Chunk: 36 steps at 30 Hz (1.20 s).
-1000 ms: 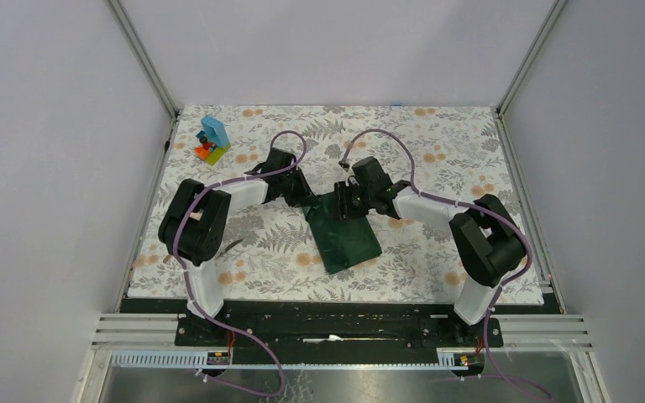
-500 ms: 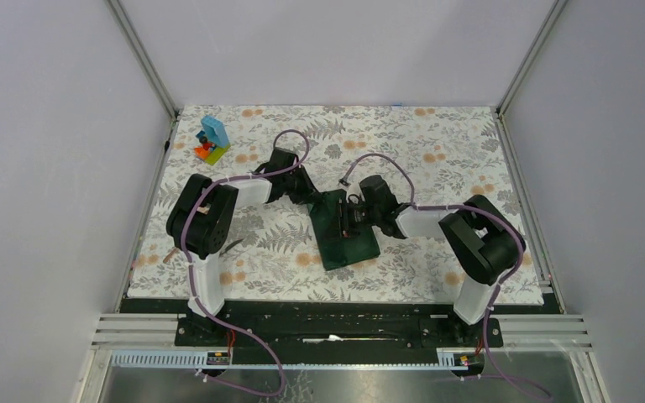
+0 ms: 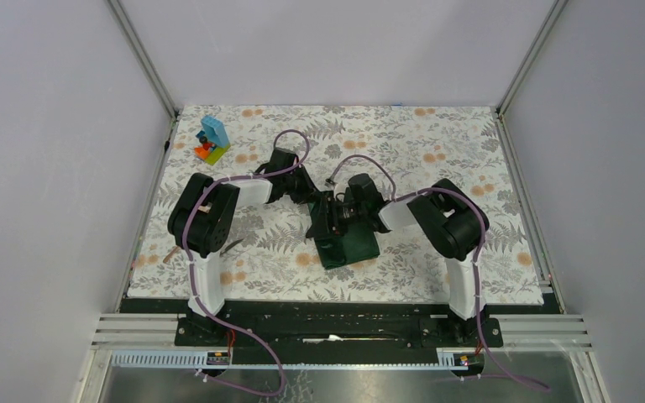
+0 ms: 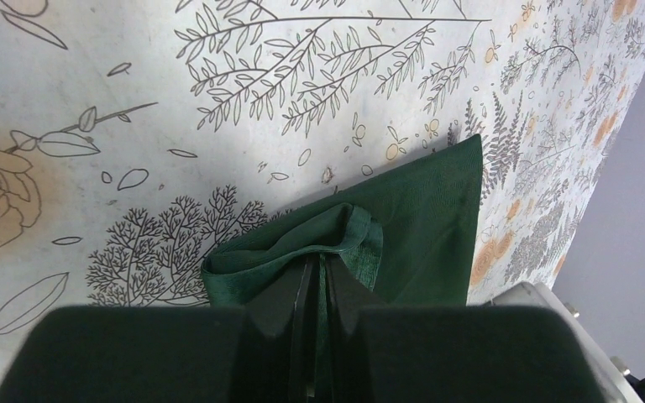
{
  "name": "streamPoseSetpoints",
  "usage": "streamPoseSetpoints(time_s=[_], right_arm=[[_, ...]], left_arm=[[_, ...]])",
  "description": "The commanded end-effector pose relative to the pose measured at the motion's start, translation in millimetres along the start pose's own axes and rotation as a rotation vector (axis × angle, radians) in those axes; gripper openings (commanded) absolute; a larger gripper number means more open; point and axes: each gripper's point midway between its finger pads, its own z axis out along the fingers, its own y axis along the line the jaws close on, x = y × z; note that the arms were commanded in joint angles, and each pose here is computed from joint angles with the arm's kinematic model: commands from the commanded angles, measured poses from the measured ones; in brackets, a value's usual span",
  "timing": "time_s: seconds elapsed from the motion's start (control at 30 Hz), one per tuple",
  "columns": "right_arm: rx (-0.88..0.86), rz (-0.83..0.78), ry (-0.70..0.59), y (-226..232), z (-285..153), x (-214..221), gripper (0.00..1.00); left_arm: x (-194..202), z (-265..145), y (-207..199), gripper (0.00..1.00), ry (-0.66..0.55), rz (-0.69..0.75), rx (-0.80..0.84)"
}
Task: Fold the napkin into a case and place the utensils inside
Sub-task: Smooth out the 2/3-rectangle-folded napkin at the center of the board.
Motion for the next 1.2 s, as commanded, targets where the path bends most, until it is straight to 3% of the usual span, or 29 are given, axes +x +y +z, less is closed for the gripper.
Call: streamPoseSetpoints(time_s=[0.0, 0.43, 0.67, 0.97, 1.17], right_arm=[[-0.058, -0.017, 0.035, -1.4, -5.2, 22.6, 0.63], [-0.129, 0.008, 0.036, 28.7, -42.9, 66.5, 0.70], [-0.124, 0.025, 0.050, 21.7, -46.8, 83.8, 0.71], [-0.106, -0.097, 0.020, 56.6, -54.8, 54.0, 0.73], [-0.131, -0.034, 0.050, 41.4, -36.0, 69.8, 0.73]], left_arm=[[1.3, 9.2, 11.4, 0.11, -0.009, 0.008, -0.028], [1.5, 16.3, 19.8, 0.11, 0.000, 0.012, -0.054], [1.6, 18.3, 20.1, 0.11, 0.005, 0.013, -0.054], [1.3, 17.1, 18.0, 0.11, 0.007, 0.013, -0.050], [2.0, 15.0, 14.4, 0.11, 0.011, 0.017, -0.040]])
